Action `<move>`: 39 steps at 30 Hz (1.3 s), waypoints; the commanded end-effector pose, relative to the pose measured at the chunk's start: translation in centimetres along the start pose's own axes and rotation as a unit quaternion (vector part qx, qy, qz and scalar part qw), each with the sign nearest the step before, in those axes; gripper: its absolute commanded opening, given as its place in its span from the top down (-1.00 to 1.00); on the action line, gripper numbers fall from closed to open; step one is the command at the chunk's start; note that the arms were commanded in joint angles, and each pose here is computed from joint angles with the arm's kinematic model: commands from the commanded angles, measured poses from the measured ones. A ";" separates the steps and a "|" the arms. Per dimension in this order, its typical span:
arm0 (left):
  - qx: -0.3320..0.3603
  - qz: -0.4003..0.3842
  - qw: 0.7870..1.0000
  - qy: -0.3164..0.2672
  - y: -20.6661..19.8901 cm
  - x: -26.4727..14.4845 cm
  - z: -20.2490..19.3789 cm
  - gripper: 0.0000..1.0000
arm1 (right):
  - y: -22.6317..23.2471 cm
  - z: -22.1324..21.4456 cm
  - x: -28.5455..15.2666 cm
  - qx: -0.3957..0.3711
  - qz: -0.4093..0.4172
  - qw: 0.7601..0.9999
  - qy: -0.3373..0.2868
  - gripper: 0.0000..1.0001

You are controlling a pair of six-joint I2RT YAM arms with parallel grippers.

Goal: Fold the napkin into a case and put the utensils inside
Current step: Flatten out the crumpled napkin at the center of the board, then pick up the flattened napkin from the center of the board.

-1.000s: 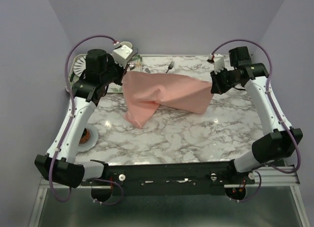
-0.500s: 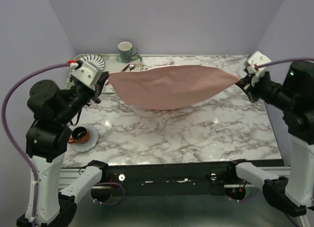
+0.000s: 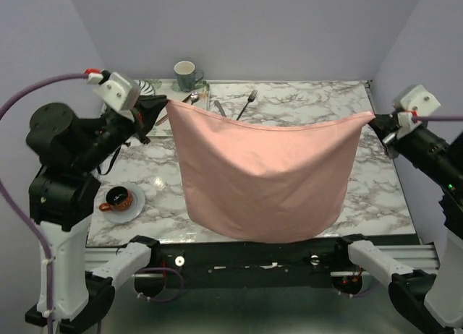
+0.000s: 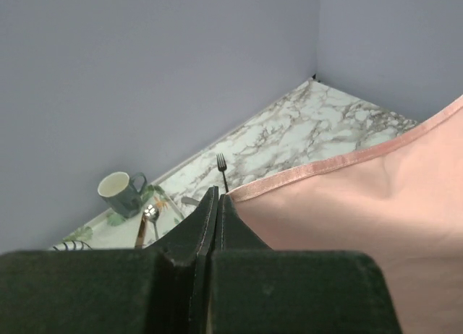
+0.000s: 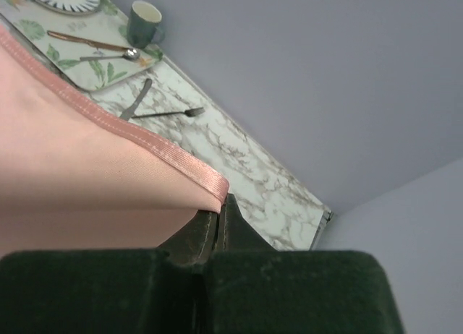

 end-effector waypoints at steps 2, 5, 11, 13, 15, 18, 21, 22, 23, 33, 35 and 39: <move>-0.080 0.031 0.993 0.085 4.3 7.2 -5.4 1.00 | -0.8 -8.1 8.6 0.057 -0.010 0.988 0.144 0.99; -0.089 0.078 0.984 0.133 8.0 11.1 -10.1 1.00 | 0.3 -13.3 13.0 0.054 0.007 0.976 0.212 0.99; -0.087 0.122 0.968 0.201 13.9 17.7 -20.2 1.00 | 2.1 -21.9 20.1 0.043 0.019 0.958 0.283 0.99; -0.094 0.135 0.958 0.233 16.1 19.8 -24.0 1.00 | 3.1 -25.1 22.8 0.053 0.043 0.948 0.311 0.99; -0.094 0.137 0.960 0.227 17.6 21.7 -24.9 1.00 | 3.6 -27.8 25.7 0.062 0.055 0.941 0.327 0.68; -0.104 0.148 0.952 0.247 20.1 24.4 -27.2 1.00 | 2.3 -30.8 28.6 0.079 0.037 0.928 0.362 0.09; -0.126 0.160 0.937 0.286 21.9 26.0 -28.6 0.29 | 0.8 -33.1 29.0 0.107 0.035 0.912 0.395 -0.57; -0.133 0.161 0.926 0.314 22.3 26.2 -30.3 0.02 | 0.7 -33.5 28.9 0.117 0.049 0.902 0.412 -0.61; -0.139 0.165 0.919 0.331 22.4 25.4 -30.3 -0.76 | 0.3 -34.1 28.2 0.129 0.050 0.897 0.420 -0.63; -0.103 0.116 0.918 0.366 17.8 15.5 -31.6 -0.84 | 10.8 -32.4 20.4 0.245 0.247 0.856 0.383 -0.66; -0.107 0.103 0.920 0.364 17.3 14.9 -31.3 -0.67 | 11.6 -32.9 20.4 0.256 0.250 0.849 0.388 -0.64; -0.131 0.108 0.921 0.350 17.6 16.0 -30.8 -0.47 | 11.0 -33.4 22.5 0.289 0.243 0.840 0.388 -0.58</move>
Point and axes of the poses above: each gripper's point midway between its finger pads, its own x axis out along the fingers, its own y axis along the line the jaws close on, z = x × y, the point moved 4 cm from there along -x, back along the fingers, and after that the axes turned 14 degrees about -x, right-handed, at the moved point
